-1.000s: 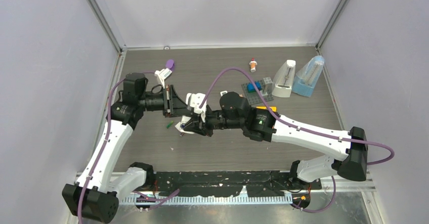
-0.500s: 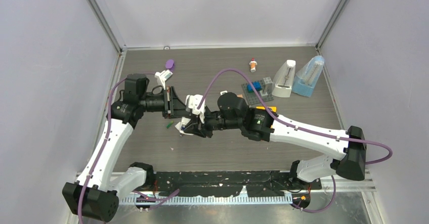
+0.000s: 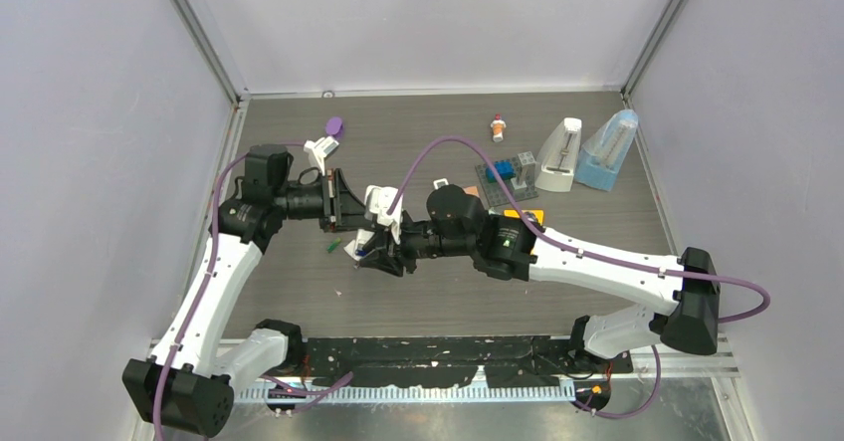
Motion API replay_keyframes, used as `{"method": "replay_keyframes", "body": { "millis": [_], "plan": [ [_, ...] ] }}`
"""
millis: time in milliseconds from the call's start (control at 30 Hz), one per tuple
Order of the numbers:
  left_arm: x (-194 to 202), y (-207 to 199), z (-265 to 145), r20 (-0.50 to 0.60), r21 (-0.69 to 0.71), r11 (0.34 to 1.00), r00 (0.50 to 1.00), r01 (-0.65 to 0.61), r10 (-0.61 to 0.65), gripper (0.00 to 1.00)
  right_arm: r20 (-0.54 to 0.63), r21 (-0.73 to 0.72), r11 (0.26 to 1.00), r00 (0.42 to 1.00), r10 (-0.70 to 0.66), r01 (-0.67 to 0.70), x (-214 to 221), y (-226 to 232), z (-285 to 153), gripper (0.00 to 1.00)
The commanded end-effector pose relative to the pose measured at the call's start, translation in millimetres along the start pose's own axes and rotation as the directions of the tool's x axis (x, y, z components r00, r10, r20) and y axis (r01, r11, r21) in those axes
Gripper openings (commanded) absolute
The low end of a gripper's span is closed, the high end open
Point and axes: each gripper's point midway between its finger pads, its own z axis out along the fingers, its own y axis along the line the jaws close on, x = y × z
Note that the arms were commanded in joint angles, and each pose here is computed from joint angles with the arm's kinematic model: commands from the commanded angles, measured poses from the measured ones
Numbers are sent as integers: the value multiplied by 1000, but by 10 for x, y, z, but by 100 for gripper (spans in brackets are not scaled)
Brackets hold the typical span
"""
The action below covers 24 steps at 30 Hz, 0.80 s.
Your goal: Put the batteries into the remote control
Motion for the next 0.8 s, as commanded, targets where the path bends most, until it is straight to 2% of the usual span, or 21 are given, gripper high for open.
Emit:
{"method": "replay_keyframes", "body": {
  "millis": [0,167,267,333,533,633,767],
  "plan": [
    [33,-256,-51,-29,86,996,999,-14,17,0,-20,75,997,999,29,-28,99,-133,17,37],
    [6,-184,-27,-18,63,998,1000,-2,3,0,19,120,990,997,74,-75,-66,-187,-49,52],
    [-21,-143,-3,-12,56,998,1000,7,-6,0,50,129,986,994,99,-105,-161,-189,-109,72],
    [-49,-129,20,-7,61,998,1000,22,-22,0,76,129,984,990,117,-127,-215,-184,-157,80],
    [-82,-80,60,0,67,997,999,39,-39,0,141,160,956,964,225,-247,-382,-269,-307,97],
    [-103,-71,68,10,66,997,999,43,-43,0,180,174,928,937,298,-329,-492,-316,-404,99],
    [-142,-68,84,32,78,996,998,50,-53,0,213,236,832,862,460,-502,-484,-459,-509,96]
  ]
}}
